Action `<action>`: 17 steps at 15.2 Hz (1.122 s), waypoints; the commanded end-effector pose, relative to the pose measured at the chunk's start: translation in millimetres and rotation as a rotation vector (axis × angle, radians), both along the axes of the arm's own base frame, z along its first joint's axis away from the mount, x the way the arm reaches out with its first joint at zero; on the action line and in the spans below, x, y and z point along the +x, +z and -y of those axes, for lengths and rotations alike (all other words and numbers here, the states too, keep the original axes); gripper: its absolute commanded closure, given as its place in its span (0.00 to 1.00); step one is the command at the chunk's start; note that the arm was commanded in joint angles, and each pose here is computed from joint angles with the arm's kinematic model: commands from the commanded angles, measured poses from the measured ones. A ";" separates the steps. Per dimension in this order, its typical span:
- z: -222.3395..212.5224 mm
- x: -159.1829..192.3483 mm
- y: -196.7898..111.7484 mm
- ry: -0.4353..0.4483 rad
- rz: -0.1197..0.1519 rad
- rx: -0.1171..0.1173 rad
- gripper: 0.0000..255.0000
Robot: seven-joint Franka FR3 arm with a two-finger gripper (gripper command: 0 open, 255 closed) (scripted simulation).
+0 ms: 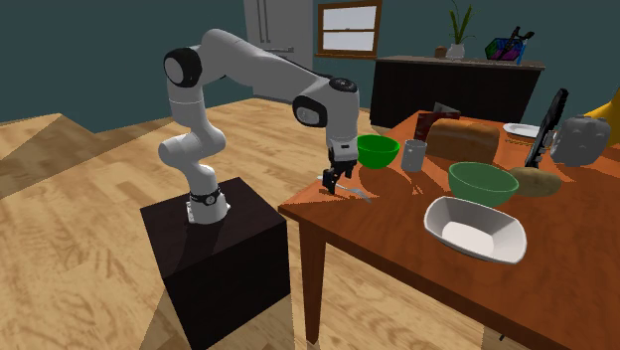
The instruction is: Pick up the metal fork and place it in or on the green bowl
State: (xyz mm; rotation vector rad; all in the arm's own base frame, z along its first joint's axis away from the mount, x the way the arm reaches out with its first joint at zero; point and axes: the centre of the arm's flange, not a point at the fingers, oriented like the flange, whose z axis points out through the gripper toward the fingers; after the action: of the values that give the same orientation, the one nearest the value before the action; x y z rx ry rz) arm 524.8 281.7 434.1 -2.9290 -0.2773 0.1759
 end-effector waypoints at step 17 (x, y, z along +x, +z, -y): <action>0.0 0.0 31.6 0.000 0.000 0.000 1.00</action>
State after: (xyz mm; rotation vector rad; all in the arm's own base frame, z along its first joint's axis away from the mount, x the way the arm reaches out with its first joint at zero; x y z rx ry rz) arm 525.1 282.1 460.6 -2.9290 -0.2769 0.1755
